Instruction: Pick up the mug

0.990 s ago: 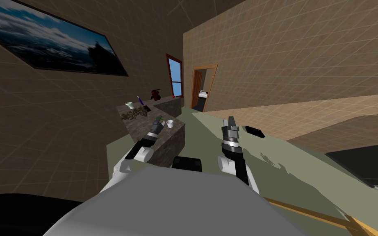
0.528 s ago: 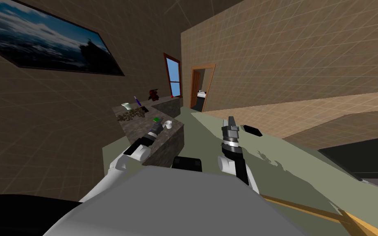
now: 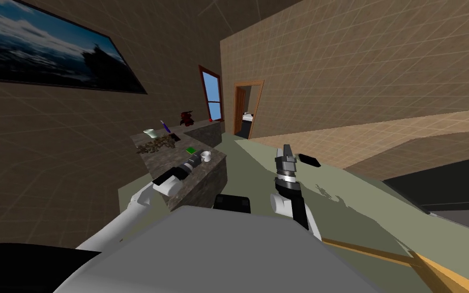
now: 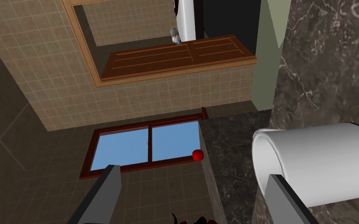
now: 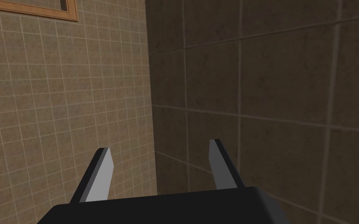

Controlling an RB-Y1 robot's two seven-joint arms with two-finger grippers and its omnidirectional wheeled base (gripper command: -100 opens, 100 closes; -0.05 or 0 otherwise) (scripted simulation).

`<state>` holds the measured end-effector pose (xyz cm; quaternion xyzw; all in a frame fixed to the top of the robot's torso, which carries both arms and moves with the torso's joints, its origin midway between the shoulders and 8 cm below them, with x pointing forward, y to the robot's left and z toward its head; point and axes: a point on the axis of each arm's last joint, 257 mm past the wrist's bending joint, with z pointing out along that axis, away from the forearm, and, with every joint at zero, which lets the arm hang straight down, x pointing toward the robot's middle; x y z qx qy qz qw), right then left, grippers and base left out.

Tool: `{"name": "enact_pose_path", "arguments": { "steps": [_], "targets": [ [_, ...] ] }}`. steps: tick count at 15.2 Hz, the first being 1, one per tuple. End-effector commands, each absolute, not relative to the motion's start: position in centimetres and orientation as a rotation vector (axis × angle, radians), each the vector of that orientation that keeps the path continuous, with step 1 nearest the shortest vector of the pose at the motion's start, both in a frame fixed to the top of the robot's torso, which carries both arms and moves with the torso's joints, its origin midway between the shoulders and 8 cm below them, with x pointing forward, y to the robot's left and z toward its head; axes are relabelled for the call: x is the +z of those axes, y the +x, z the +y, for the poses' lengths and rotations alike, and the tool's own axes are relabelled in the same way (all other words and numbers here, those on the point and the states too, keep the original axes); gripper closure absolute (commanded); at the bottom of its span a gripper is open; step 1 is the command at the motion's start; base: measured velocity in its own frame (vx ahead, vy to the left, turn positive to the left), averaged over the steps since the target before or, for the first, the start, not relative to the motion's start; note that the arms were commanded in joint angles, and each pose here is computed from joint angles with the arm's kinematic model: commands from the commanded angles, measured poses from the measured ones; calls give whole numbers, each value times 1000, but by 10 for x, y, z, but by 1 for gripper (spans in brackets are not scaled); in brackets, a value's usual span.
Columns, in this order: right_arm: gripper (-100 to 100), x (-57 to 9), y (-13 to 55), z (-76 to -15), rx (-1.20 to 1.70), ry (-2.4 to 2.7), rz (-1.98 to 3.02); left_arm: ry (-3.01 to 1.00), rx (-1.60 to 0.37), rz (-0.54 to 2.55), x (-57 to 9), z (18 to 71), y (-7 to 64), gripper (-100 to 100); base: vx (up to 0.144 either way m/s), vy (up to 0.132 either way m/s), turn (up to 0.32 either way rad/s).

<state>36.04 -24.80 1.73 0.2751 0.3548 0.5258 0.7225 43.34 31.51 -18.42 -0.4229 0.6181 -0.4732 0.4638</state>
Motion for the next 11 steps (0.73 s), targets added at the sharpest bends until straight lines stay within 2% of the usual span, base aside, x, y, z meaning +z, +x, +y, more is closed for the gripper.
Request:
{"name": "enact_pose_path", "arguments": {
  "steps": [1,11],
  "targets": [
    [0,17,360,-248,1161,607,783,-1072,-1129,1586,-199,323,434,-100,36,-5,-73],
    [0,17,360,-248,1161,607,783,-1201,-993,1789,-243,354,428,-100,24,-2,-52]
  ]
}}
